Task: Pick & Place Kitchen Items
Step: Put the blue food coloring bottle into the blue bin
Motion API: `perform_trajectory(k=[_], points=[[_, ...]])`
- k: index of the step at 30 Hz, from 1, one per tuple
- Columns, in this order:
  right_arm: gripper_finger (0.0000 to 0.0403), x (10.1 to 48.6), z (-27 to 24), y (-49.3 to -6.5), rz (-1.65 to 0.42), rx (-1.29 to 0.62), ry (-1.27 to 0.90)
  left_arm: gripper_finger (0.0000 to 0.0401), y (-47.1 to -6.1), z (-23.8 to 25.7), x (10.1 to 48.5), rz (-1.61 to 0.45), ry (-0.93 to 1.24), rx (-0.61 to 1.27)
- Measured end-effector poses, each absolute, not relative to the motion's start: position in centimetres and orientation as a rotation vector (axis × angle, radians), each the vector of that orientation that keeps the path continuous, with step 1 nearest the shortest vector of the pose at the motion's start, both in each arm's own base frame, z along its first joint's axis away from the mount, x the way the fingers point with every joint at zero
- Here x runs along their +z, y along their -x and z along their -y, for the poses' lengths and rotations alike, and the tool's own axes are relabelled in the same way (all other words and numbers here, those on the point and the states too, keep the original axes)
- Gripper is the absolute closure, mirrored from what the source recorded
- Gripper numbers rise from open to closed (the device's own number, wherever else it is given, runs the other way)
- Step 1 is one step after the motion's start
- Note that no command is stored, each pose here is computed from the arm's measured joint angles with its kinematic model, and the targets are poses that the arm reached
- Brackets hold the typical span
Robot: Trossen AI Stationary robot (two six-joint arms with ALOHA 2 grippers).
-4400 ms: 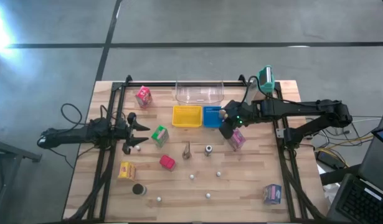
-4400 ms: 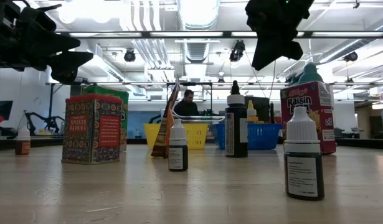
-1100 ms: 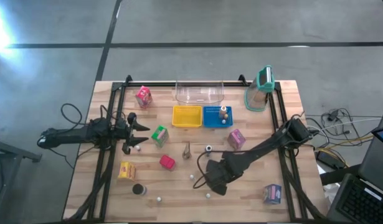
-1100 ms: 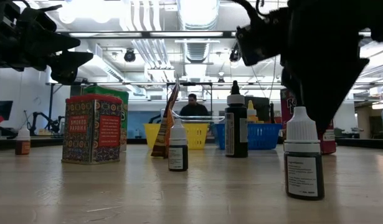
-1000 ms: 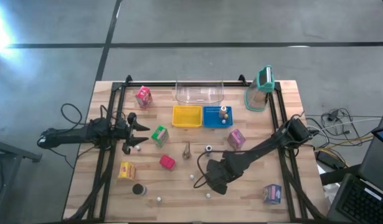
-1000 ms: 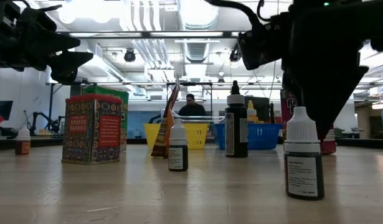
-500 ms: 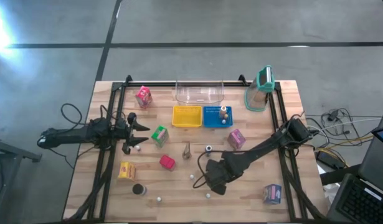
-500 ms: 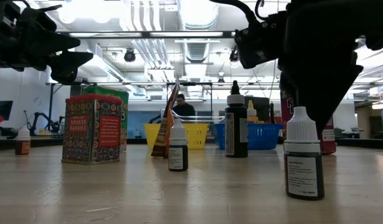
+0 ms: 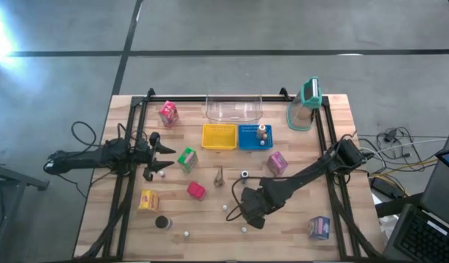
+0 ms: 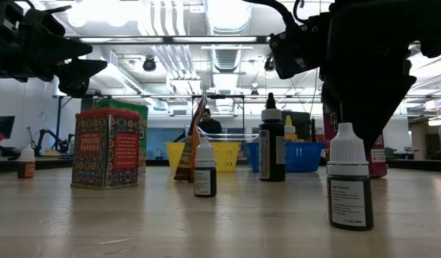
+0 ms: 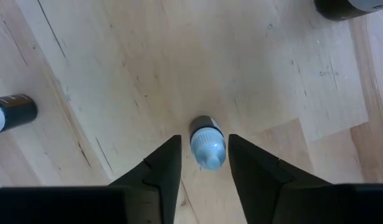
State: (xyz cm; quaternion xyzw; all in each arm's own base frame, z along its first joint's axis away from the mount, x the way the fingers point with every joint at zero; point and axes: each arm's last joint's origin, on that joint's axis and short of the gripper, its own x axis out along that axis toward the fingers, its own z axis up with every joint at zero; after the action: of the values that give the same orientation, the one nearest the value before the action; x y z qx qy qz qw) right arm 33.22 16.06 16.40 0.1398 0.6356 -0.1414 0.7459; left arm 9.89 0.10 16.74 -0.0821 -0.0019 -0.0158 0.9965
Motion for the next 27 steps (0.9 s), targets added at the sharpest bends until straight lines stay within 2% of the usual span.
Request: perform_trajectory(k=[9, 18, 27], points=[[0.0338, 16.4, -16.1, -33.2, -1.391, -0.309, -0.305, 0.0183, -9.9, -0.1, 16.7, 0.004, 0.164, -0.032], [0.0320, 16.4, -16.1, -33.2, -1.391, -0.309, -0.305, 0.0183, -9.9, -0.1, 16.7, 0.003, 0.164, -0.032], [0.0341, 18.8, -16.1, -33.3, -1.350, -0.242, -0.306, 0.0183, -9.9, -0.1, 16.7, 0.004, 0.164, -0.031]])
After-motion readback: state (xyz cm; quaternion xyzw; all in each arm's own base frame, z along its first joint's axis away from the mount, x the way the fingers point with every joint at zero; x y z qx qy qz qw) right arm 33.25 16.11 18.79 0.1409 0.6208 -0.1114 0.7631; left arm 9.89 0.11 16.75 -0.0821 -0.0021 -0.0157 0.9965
